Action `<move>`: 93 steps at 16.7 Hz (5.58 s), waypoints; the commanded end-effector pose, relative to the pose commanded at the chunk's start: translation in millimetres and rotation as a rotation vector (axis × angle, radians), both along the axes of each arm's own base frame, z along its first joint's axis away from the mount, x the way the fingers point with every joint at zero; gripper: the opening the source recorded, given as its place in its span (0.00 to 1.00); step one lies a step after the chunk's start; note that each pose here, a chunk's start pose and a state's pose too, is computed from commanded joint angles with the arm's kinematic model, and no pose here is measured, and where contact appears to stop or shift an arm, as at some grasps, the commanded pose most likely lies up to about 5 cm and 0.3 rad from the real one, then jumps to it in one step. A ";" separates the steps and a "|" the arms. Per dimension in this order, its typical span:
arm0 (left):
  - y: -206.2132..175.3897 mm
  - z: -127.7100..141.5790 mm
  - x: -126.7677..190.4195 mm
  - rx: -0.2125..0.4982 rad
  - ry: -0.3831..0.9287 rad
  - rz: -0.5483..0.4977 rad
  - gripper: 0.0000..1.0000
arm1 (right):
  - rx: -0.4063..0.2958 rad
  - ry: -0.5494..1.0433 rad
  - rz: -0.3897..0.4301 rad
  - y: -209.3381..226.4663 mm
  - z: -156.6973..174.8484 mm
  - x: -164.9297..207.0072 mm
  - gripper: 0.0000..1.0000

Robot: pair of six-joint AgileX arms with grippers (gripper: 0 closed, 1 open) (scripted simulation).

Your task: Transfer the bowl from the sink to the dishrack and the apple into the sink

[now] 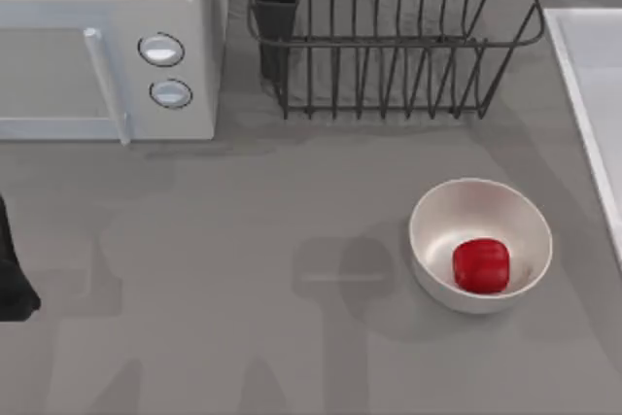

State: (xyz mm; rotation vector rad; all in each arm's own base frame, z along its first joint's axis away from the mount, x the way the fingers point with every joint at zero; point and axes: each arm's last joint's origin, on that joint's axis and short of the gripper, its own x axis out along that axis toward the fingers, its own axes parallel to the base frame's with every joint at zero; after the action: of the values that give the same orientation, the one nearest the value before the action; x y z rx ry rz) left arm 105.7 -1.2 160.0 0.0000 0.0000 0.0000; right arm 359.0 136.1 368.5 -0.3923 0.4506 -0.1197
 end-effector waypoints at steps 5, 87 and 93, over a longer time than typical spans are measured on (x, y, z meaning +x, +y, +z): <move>0.0 0.0 0.0 0.000 0.000 0.000 1.00 | 0.256 -0.343 0.091 102.0 32.5 -48.3 0.00; 0.0 0.0 0.0 0.000 0.000 0.000 1.00 | 0.393 -0.449 0.117 -137.3 -207.9 -253.2 1.00; 0.0 0.0 0.0 0.000 0.000 0.000 1.00 | 0.392 -0.451 0.120 -137.3 -208.5 -253.3 1.00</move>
State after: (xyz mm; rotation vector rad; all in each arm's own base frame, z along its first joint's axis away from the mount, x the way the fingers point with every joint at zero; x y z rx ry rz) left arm 105.7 -1.2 160.0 0.0000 0.0000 0.0000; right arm 105.7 -1.2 160.0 0.0000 0.0000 0.0000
